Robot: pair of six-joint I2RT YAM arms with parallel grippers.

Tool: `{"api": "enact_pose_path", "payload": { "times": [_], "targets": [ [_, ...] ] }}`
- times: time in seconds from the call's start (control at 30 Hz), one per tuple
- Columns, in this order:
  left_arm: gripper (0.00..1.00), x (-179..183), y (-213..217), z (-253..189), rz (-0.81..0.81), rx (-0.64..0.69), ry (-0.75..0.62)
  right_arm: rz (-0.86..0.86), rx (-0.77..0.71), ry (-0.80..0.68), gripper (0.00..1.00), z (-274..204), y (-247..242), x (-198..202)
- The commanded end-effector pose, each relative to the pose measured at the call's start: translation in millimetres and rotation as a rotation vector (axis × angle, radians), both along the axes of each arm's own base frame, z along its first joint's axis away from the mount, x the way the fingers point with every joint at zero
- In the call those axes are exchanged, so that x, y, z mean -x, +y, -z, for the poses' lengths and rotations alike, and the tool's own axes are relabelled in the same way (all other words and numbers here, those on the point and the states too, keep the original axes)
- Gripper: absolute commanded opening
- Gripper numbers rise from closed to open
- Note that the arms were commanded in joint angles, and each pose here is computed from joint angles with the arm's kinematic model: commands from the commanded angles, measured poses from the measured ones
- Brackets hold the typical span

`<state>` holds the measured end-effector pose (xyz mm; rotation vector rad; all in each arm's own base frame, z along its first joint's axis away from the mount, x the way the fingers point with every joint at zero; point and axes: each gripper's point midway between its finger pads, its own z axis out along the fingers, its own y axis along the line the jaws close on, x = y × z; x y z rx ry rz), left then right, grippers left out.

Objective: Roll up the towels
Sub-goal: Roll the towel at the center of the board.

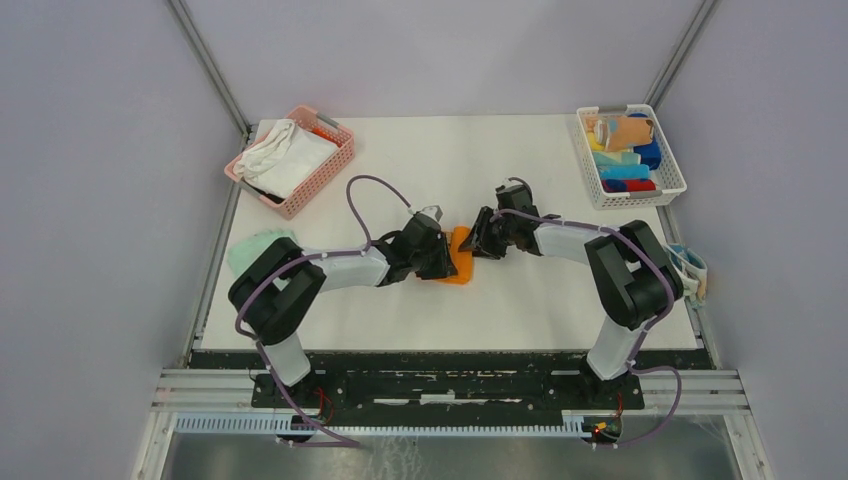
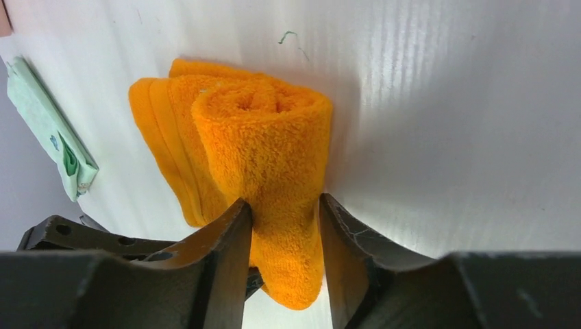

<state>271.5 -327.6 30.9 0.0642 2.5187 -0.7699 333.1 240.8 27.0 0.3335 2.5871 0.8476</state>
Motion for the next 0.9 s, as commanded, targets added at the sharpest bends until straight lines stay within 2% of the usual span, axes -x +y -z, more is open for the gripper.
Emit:
{"api": "enact_pose_path", "payload": {
  "times": [0.0,0.17,0.27,0.37,0.5,0.87],
  "targets": [
    [0.36,-3.1,32.7,7.2,-0.025,-0.195,-0.051,-0.033,0.106,0.031,0.42,9.8,-8.3,1.1],
    [0.53,-12.0,36.0,-29.9,-0.073,-0.254,-0.203,-0.02,0.282,0.07,0.27,8.8,-16.8,10.6],
    [0.63,-11.8,28.2,-57.3,-0.102,-0.278,-0.32,-0.012,0.326,0.075,0.23,4.7,-16.0,12.4],
    [0.67,-7.9,15.6,-82.6,-0.125,-0.308,-0.456,-0.017,0.323,0.095,0.23,2.8,-9.7,15.2],
    [0.7,-3.9,-3.5,-95.0,-0.126,-0.345,-0.588,-0.019,0.301,0.122,0.24,2.7,-1.0,19.1],
    [0.66,-1.5,-31.3,-54.7,-0.062,-0.461,-0.693,-0.027,0.222,0.17,0.26,-0.4,14.0,23.9]
  ]
}}
